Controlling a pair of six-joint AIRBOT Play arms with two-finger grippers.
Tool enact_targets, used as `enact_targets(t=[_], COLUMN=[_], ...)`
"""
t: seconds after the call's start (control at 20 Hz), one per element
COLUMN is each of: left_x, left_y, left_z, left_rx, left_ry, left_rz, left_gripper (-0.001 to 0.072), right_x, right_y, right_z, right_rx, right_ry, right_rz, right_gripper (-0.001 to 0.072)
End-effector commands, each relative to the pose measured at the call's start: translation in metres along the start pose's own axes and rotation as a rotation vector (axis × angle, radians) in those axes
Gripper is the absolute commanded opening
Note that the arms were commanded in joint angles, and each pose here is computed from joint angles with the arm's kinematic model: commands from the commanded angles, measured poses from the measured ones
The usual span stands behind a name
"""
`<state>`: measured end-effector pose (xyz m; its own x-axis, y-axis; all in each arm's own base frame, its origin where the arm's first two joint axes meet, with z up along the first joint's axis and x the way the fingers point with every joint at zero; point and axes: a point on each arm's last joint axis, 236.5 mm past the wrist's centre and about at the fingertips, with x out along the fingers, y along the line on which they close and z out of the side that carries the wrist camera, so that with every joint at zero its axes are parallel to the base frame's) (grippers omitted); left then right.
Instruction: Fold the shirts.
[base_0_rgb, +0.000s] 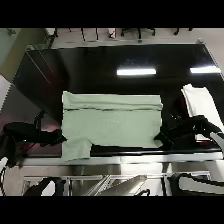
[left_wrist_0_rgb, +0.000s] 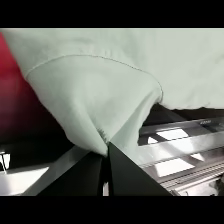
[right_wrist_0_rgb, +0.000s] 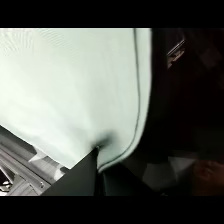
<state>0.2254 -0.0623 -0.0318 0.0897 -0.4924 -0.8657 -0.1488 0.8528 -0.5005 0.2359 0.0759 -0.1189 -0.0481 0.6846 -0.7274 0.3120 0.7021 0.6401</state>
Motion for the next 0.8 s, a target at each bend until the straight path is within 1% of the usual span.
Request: enact_targets(t=[0.0,0.15,0.25,0.35,0.5,0.55,0.75], left_x=[-0.016,-0.031,-0.040,-0.042,-0.041,-0.044,-0.055], left_y=[0.007,0.035,0.044,0.042,0.035,0.032,-0.012], left_z=[-0.017,-0.036,-0.036,-0.025,0.001,0.015,0.108], left_rx=[0.008,-0.054,-0.057,-0.046,-0.051,-0.035,0.108], left_ry=[0.003,0.031,-0.009,-0.067,-0.069,-0.069,-0.166], left_rz=[0.075,0.220,0.277,0.275,0.241,0.244,0.239], left_gripper=[0.0014,0.0014,0.0014,0.0013,0.0014,0.0014,0.0014], right_x=[-0.019,-0.053,-0.070,-0.078,-0.092,-0.099,-0.113], right_y=[0.017,0.000,-0.014,-0.007,0.034,0.043,0.070], right_z=[0.007,0.011,0.005,0.009,0.044,0.058,0.106], right_rx=[0.014,0.121,0.182,0.168,0.095,0.078,-0.034], right_ry=[-0.063,-0.170,-0.209,-0.251,-0.390,-0.440,-0.532], right_rz=[0.049,-0.018,-0.076,-0.062,0.101,0.124,0.069], right_gripper=[0.0020,0.0020,0.0020,0.0020,0.0020,0.0020,0.0020])
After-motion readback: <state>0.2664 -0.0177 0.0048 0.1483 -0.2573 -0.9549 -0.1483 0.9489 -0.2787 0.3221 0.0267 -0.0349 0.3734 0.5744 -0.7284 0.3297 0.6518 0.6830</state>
